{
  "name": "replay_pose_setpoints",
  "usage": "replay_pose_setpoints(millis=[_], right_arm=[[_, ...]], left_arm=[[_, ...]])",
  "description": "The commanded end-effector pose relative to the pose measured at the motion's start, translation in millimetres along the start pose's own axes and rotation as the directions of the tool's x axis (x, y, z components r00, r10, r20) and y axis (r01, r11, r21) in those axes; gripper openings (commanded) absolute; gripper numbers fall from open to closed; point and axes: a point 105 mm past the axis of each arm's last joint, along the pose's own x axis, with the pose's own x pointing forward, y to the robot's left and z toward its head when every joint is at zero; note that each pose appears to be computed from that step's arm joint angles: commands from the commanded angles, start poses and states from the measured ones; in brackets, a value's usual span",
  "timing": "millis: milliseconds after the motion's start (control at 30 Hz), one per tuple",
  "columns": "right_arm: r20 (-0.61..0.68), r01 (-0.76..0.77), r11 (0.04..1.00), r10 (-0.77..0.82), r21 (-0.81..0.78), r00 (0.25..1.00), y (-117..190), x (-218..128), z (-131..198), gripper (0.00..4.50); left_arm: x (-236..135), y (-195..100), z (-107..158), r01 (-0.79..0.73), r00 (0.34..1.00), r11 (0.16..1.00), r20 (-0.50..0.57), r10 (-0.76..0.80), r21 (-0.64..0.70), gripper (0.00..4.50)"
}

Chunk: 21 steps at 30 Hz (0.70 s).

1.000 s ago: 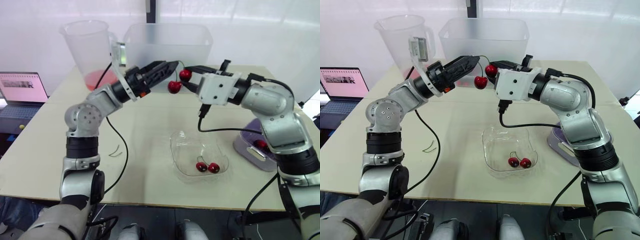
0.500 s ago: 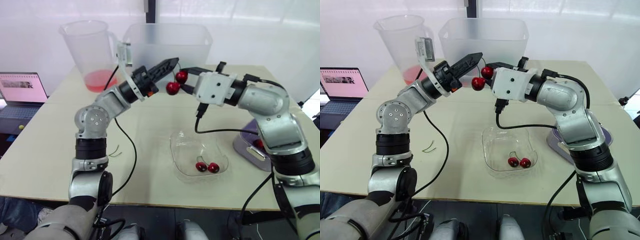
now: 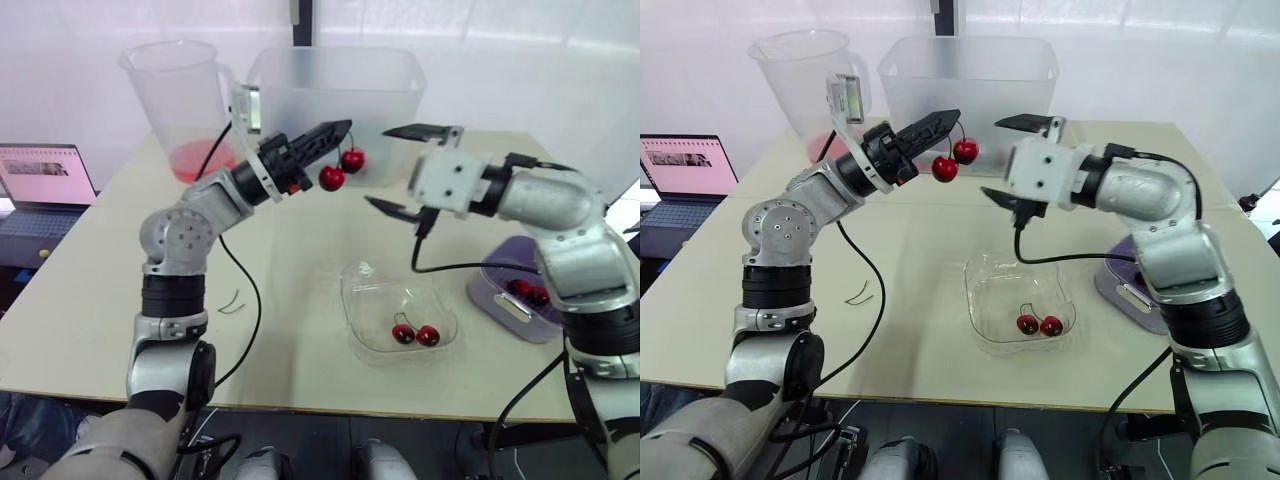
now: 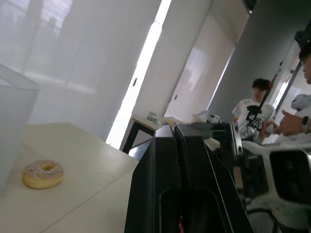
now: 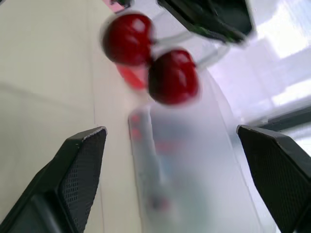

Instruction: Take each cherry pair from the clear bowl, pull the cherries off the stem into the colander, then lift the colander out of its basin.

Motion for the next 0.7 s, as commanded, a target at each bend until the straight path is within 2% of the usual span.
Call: replay_pose_setpoints(millis=[33, 67, 133, 233, 300, 533, 700], right_arm=[[0.014, 0.052, 0.879, -0.066, 0.473, 0.998, -27, -26, -8, 4.42], [0.041, 0.028, 0.816, -0.063, 0.577, 0.997, -27, -29, -7, 4.42], [0.196, -0.098, 0.660, -0.076, 0.745, 0.978, -22, -38, 0, 4.42], [0.303, -0.253, 0.509, -0.016, 0.823, 0.953, -6, -42, 9, 4.42], [0.364, -0.348, 0.448, 0.052, 0.824, 0.930, 13, -36, 19, 4.42], [0.419, -0.441, 0.384, 0.145, 0.811, 0.896, 50, -25, 30, 4.42], [0.407, -0.430, 0.391, 0.145, 0.814, 0.902, 57, -19, 28, 4.42]], left_arm=[[-2, -14, 0, 0.104, 0.993, 0.991, -0.069, -0.098, 0.081, 0.00], [-2, -17, -3, 0.124, 0.989, 0.988, -0.092, -0.116, 0.088, 0.00], [-4, -31, -13, 0.209, 0.970, 0.976, -0.138, -0.198, 0.065, 0.00], [-7, -41, -19, 0.267, 0.953, 0.963, -0.162, -0.258, 0.036, 0.00], [-8, -47, -21, 0.295, 0.943, 0.956, -0.167, -0.288, 0.012, 0.00], [-10, -55, -26, 0.320, 0.931, 0.947, -0.177, -0.318, -0.015, 0.00], [-10, -55, -27, 0.319, 0.932, 0.948, -0.176, -0.316, -0.014, 0.00]])
